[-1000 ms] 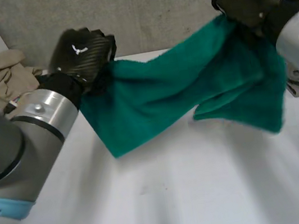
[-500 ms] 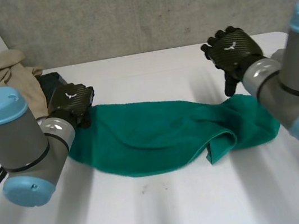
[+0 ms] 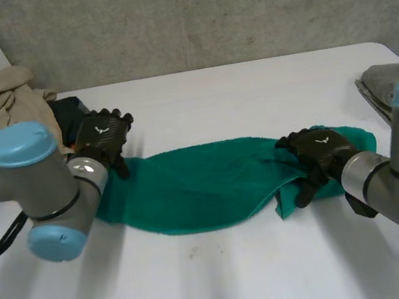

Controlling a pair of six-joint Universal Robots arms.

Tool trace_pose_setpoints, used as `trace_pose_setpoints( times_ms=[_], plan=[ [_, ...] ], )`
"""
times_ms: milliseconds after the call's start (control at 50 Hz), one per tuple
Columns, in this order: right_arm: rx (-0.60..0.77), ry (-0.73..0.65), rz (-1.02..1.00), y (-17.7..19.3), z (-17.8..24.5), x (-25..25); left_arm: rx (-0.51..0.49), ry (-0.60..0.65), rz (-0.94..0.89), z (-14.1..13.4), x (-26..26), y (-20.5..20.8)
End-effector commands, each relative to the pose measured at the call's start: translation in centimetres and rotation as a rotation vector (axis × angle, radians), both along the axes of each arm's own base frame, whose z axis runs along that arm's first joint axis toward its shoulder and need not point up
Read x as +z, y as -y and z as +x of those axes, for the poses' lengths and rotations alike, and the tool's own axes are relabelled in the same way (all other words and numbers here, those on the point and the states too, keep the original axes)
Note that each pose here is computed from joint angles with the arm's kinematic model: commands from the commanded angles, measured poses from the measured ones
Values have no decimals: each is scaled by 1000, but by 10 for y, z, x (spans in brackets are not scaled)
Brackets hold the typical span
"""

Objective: Fold the laundry.

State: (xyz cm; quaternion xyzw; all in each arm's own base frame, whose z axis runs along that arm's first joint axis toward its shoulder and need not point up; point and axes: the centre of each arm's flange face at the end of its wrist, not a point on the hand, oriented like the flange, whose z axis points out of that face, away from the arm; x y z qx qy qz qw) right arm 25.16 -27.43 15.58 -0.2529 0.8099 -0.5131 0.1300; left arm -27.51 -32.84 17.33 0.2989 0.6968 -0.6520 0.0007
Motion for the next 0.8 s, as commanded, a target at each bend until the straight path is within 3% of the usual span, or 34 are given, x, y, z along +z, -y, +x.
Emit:
trace_pose_setpoints(
  times_ms=[20,180,280,400,540,800],
  plan=[
    [8,-19,12,17,10,-16,21,6,24,25,16,-36],
    [44,27,-109,17,18,27,-71,3,99,34,13,-93],
    [73,84,-285,5,25,92,-102,-21,139,28,6,-106],
    [128,101,-391,-22,27,149,-86,-135,181,24,7,-103],
    [236,63,-471,-55,45,178,-85,-215,268,10,-11,-93],
    [266,87,-507,-73,49,195,-147,-302,326,-28,-24,-92]
  ],
)
